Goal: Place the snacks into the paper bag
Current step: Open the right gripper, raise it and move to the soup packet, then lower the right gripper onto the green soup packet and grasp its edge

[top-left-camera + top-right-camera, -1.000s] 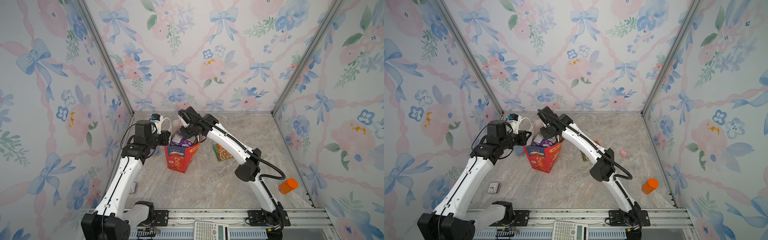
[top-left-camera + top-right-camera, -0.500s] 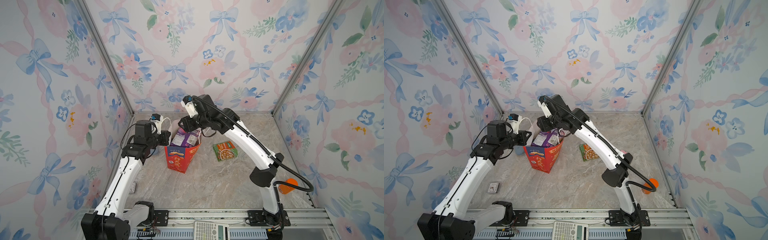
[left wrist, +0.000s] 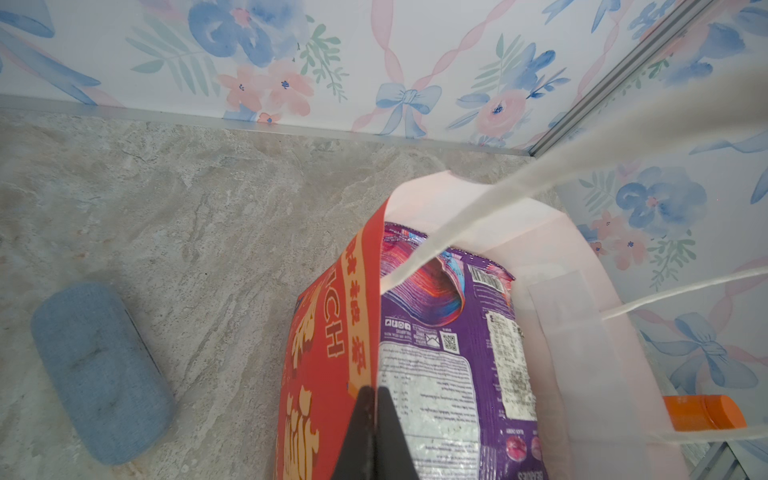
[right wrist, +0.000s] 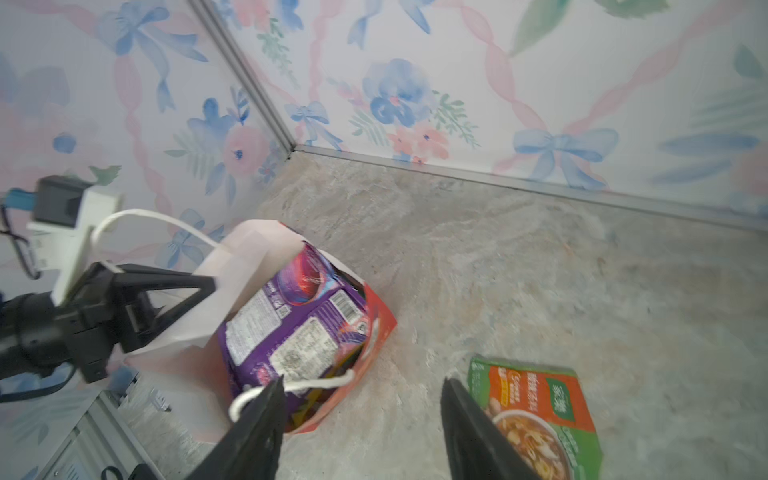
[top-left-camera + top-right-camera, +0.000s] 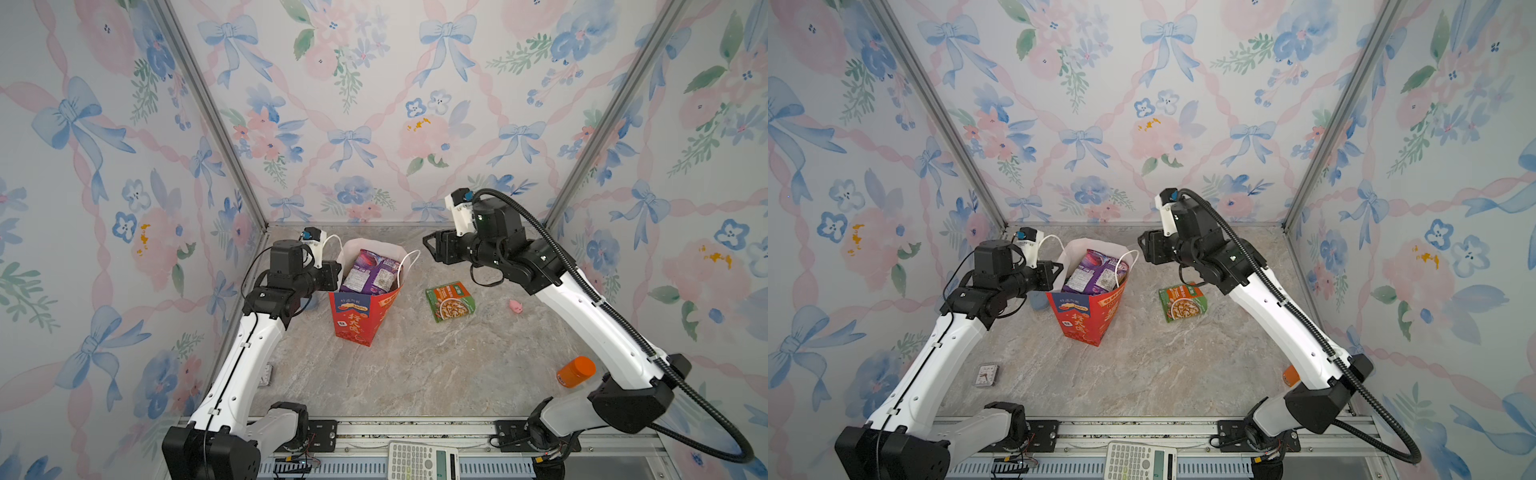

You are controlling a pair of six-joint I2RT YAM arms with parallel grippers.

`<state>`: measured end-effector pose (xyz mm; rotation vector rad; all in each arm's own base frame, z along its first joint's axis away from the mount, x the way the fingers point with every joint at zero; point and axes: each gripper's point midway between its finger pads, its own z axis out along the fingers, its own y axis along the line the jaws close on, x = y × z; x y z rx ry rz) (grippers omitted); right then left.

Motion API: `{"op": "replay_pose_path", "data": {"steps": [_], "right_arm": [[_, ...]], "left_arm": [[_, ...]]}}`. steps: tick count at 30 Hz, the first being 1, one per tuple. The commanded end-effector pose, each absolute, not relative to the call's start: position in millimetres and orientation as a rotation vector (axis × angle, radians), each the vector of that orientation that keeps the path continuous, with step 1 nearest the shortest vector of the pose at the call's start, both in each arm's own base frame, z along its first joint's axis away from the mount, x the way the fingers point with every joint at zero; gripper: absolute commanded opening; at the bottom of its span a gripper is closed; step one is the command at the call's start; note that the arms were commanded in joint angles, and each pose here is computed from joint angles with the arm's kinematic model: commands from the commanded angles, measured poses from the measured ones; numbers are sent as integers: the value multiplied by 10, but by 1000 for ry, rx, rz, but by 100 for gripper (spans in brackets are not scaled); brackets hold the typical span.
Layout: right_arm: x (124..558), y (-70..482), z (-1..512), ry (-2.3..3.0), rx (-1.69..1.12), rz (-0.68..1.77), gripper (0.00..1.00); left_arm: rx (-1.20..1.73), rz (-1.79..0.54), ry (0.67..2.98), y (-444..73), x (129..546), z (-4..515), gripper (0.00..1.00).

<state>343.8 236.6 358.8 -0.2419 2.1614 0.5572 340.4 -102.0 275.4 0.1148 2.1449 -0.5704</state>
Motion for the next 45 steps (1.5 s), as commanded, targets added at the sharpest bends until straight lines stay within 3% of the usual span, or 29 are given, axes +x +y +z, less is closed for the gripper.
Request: {"op": "replay_pose_path", "data": {"steps": [1,8,19,29,45], "right_arm": [[3516,1793,3153,2224,42,521,62],[3541,1121,1905,2413,350,476,62],[3594,1325,935,2495,675,567,63],[3577,1455,526,2518,801,459,75],[3681,1508,-5,2619,902,251,73]], "left_arm": [[165,-592,2029,-1075,3432,3083,0],[159,-604,2036,-1088,3441,3068,0],[145,-610,2042,-1083,3443,3052,0],[160,-602,2043,-1087,3448,3040,0],[165,-568,2030,-1041,3411,3049,0]]}}
